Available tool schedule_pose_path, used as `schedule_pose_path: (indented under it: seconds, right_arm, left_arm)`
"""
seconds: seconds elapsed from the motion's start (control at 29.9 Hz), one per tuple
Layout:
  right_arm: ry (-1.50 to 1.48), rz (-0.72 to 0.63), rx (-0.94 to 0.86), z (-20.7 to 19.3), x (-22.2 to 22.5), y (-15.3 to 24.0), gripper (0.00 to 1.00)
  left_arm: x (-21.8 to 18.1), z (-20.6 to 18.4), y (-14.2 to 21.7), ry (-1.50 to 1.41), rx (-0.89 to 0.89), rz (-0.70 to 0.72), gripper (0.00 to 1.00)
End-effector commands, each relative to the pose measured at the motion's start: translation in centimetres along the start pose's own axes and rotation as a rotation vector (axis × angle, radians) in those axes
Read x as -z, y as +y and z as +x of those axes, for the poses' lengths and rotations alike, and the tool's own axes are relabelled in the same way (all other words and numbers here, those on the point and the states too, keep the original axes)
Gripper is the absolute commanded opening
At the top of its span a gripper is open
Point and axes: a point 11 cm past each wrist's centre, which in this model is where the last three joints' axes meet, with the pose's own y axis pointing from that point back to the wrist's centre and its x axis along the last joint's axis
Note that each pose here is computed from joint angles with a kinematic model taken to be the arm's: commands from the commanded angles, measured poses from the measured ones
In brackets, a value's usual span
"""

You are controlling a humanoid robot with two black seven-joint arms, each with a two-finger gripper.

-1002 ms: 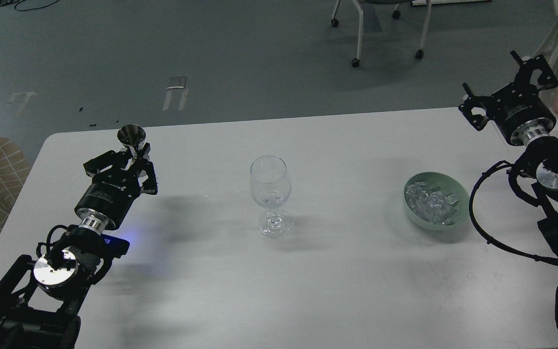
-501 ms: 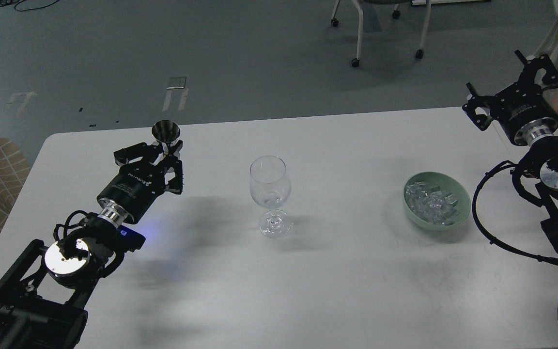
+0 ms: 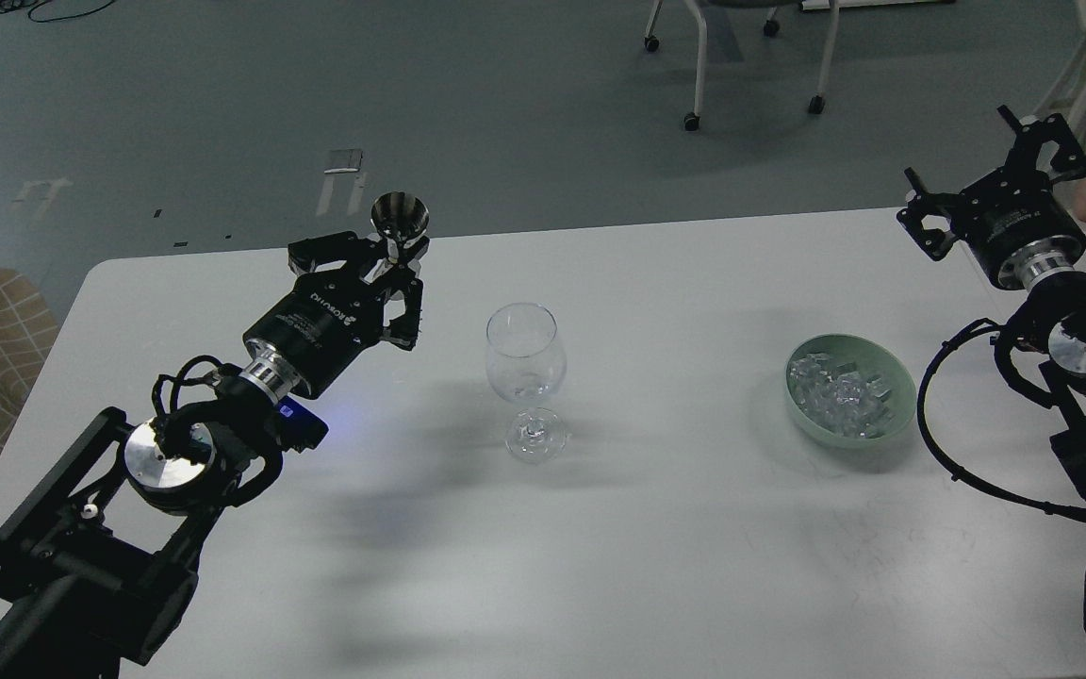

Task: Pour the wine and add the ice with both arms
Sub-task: 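Lift the jigger with the left gripper and carry it over the glass, then tilt the jigger with the left gripper to pour into the glass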

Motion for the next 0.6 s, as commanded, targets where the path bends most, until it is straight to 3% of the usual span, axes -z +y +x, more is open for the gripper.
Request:
schedule_pose_path:
  seconds: [0.0, 0.57]
  right_arm:
    - [-0.005, 0.002, 0.003, -0.12, -0.14, -0.04, 1.00]
    - [-0.008, 0.001, 0.002, 0.02, -0.23, 0.10, 1.00]
  left_arm:
    - [1.32, -0.30, -0.06, -0.016, -0.007, 0.037, 0.12]
    - [1.93, -1.09, -0.44, -0.188, -0.027, 0.082, 0.12]
